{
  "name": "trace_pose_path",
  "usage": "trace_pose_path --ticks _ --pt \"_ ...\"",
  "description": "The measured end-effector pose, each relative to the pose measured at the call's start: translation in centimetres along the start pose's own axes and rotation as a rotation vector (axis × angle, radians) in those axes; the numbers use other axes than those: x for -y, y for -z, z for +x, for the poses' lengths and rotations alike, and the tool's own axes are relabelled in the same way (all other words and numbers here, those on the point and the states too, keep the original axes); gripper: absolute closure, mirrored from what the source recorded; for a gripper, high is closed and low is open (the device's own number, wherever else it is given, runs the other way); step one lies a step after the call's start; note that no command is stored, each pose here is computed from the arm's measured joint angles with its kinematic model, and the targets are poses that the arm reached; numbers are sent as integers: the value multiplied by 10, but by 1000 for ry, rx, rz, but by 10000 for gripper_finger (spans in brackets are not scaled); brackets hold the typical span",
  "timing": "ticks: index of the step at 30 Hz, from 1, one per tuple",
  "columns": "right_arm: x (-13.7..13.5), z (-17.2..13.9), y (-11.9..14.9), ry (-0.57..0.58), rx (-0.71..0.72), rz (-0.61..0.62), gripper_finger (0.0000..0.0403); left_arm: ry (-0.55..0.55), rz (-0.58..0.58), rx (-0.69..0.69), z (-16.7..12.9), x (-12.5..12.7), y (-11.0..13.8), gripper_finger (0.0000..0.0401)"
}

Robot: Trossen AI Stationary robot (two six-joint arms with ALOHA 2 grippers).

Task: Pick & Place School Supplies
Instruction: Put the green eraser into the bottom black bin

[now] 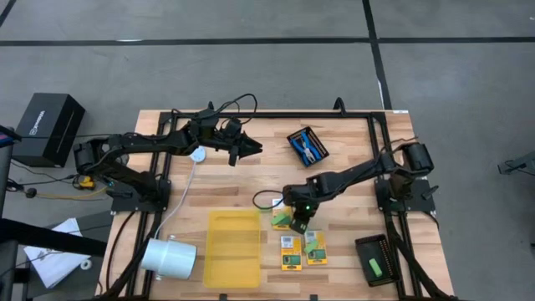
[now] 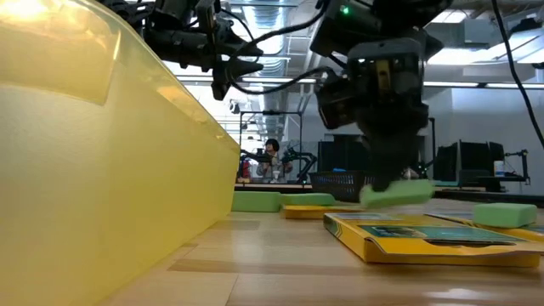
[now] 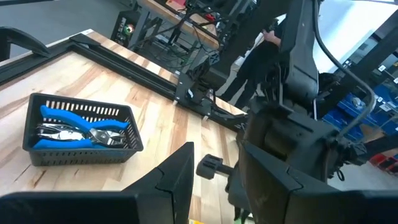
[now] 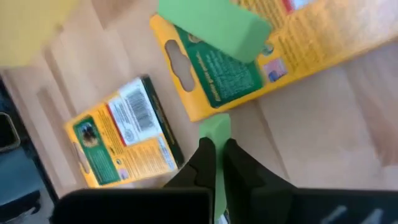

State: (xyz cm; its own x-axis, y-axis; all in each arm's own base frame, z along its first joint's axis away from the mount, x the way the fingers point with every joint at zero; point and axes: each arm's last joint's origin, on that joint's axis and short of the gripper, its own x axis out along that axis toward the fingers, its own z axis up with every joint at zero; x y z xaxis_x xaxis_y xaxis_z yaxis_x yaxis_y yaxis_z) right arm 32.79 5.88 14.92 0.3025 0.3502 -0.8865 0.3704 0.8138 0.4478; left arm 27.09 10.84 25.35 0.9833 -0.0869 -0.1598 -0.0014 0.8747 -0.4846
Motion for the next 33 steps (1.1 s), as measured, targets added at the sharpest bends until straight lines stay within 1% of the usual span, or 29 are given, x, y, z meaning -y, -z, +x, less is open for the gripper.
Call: trace_pose_path --ticks 8,13,16,19,22,24,27,33 --pt "9 -35 2 25 -6 5 398 -3 5 3 0 0 0 280" --pt "7 -49 16 47 -50 0 400 -4 8 4 0 0 0 280" --pt "5 -51 29 36 -51 37 401 -5 9 4 0 0 0 280" --pt "4 -53 38 74 -15 106 402 -5 14 4 0 0 0 280" --pt "0 -60 38 38 52 104 397 -5 31 4 0 0 0 280" --pt "2 -60 36 22 75 125 383 -8 32 6 0 -1 -1 280" --pt "10 -52 30 27 82 171 347 -10 30 7 -1 -1 -1 280" --pt "23 -28 24 90 19 214 267 -11 32 6 -1 -1 -1 280"
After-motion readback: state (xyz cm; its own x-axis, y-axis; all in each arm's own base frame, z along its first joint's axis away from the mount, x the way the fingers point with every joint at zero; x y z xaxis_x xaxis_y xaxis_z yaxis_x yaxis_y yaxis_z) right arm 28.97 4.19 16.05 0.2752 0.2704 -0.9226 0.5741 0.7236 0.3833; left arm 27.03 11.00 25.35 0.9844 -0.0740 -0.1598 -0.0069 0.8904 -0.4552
